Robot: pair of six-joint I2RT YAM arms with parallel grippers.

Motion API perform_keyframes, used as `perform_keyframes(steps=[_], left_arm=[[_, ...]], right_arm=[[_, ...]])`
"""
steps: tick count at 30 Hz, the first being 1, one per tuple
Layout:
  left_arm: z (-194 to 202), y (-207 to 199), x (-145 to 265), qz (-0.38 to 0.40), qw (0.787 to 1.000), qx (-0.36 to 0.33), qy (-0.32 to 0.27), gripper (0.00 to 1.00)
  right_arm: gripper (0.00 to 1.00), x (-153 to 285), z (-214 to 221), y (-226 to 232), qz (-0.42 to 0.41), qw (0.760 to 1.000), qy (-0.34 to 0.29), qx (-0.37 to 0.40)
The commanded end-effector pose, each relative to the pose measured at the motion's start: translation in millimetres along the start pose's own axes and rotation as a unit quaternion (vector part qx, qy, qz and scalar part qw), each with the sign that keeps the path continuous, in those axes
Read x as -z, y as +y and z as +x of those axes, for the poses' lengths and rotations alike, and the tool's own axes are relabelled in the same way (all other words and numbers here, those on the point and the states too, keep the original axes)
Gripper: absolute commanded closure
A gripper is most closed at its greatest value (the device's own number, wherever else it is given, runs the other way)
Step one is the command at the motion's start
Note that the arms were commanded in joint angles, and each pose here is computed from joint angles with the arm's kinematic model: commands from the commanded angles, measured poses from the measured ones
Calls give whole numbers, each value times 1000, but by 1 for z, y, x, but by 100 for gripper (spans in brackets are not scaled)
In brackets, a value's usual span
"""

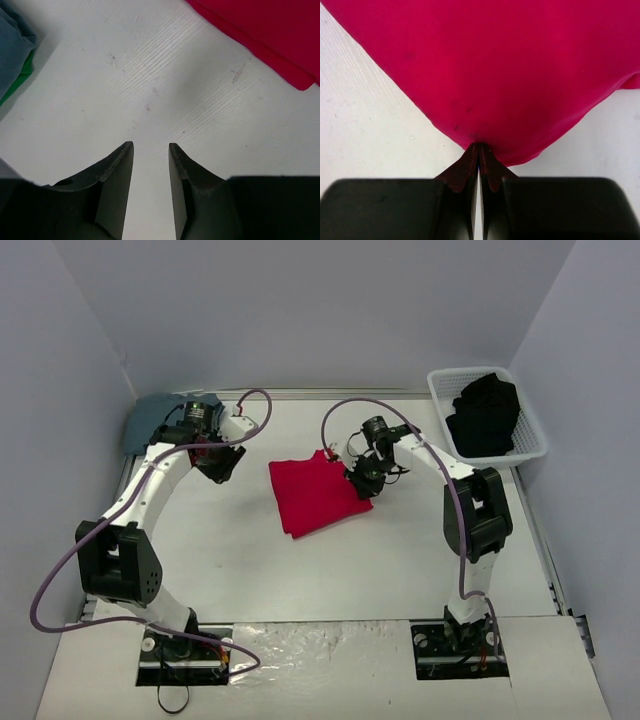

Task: Fold and stack the t-shirts
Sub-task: Put the neatly folded tshirt into the corner of the board with the left arm

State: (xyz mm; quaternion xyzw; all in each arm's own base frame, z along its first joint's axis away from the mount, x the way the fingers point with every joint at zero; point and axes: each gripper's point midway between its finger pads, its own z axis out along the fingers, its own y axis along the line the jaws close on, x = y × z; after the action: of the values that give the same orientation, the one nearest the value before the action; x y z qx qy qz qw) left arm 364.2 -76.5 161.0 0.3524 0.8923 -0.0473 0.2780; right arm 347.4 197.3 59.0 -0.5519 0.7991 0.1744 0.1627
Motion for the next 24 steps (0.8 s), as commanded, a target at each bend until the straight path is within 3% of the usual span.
perform_keyframes(steps=[1,11,24], left_arm=[[1,6,15,-25,1000,7,-9,67],[14,-1,19,-23,1000,10,-18,66],[8,-5,26,-15,999,10,-32,66]], right_arm=[[100,-9,21,6,-15,999,34,-18],[100,-27,40,15,-37,997,64,-37],[100,47,-30,46,-20,998,57,1]])
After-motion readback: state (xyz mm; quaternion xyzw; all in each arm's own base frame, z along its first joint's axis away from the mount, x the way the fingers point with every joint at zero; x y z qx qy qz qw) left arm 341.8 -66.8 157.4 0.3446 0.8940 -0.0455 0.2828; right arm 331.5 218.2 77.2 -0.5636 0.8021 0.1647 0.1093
